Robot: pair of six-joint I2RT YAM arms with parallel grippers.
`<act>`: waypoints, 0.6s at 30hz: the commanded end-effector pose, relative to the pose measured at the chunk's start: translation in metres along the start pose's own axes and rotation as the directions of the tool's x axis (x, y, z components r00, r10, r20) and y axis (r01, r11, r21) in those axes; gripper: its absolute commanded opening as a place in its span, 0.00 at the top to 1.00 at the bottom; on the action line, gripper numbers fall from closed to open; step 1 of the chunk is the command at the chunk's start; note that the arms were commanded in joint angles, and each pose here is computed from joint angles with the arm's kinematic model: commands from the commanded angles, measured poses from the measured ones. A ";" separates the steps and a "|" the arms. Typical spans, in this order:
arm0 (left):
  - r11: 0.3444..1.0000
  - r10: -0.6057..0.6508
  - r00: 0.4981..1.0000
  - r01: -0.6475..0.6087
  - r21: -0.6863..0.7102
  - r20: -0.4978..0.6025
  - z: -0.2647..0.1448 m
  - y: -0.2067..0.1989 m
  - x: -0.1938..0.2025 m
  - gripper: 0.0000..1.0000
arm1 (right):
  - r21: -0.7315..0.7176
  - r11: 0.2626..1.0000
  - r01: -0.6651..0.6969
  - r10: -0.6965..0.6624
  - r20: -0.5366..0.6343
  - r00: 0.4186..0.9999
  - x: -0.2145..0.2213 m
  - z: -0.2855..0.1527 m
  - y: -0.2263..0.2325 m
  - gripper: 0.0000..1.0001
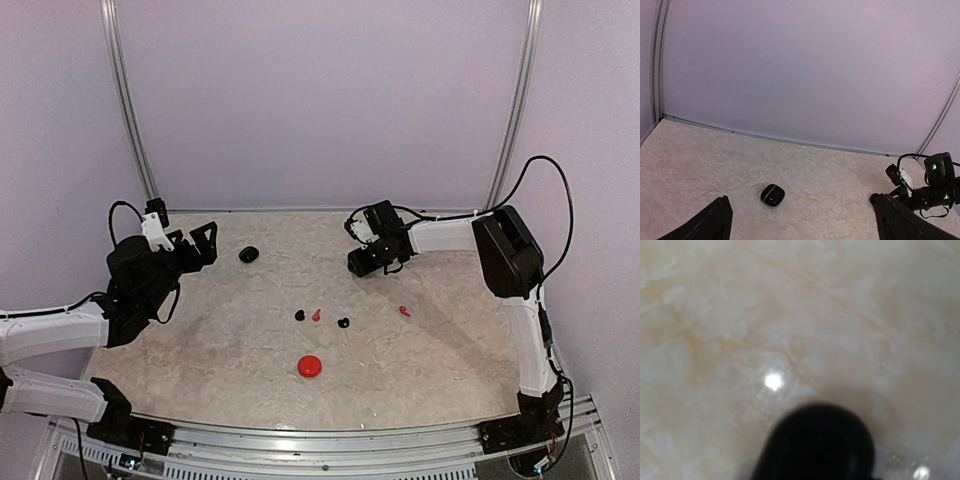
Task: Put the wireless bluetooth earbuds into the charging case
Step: Pick up the charging case from the center of the board.
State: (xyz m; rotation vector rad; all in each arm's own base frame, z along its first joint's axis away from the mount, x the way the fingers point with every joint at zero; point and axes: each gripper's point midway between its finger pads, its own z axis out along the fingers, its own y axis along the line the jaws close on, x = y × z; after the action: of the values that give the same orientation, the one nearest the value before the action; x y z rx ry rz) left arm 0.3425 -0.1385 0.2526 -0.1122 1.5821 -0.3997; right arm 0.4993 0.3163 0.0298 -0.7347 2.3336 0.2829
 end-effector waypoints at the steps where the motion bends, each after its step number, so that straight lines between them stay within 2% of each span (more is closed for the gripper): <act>1: 1.000 0.018 1.000 -0.018 0.022 0.014 -0.001 -0.006 -0.006 0.01 | 0.019 1.000 -0.005 0.005 -0.045 0.999 0.015 0.009 -0.011 0.51; 7: 0.998 0.030 1.000 -0.030 0.063 0.008 -0.002 -0.013 -0.005 0.01 | -0.060 0.998 -0.004 0.003 -0.015 1.000 0.010 -0.008 0.000 0.66; 14: 0.971 0.049 0.999 -0.052 0.235 0.019 -0.012 -0.039 0.002 0.01 | -0.271 0.962 0.046 -0.010 0.132 0.991 -0.018 -0.068 0.040 0.72; 18: 0.933 0.046 0.998 -0.059 0.356 0.046 -0.026 -0.057 0.002 0.01 | -0.383 0.911 0.150 -0.053 0.252 0.966 -0.036 -0.118 0.066 0.74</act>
State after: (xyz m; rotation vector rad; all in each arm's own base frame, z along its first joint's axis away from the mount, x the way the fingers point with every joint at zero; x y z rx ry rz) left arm 0.3274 -0.1674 0.2514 0.0715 1.5502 -0.5207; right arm 0.4407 0.3194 0.0592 -0.8574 2.2848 0.5738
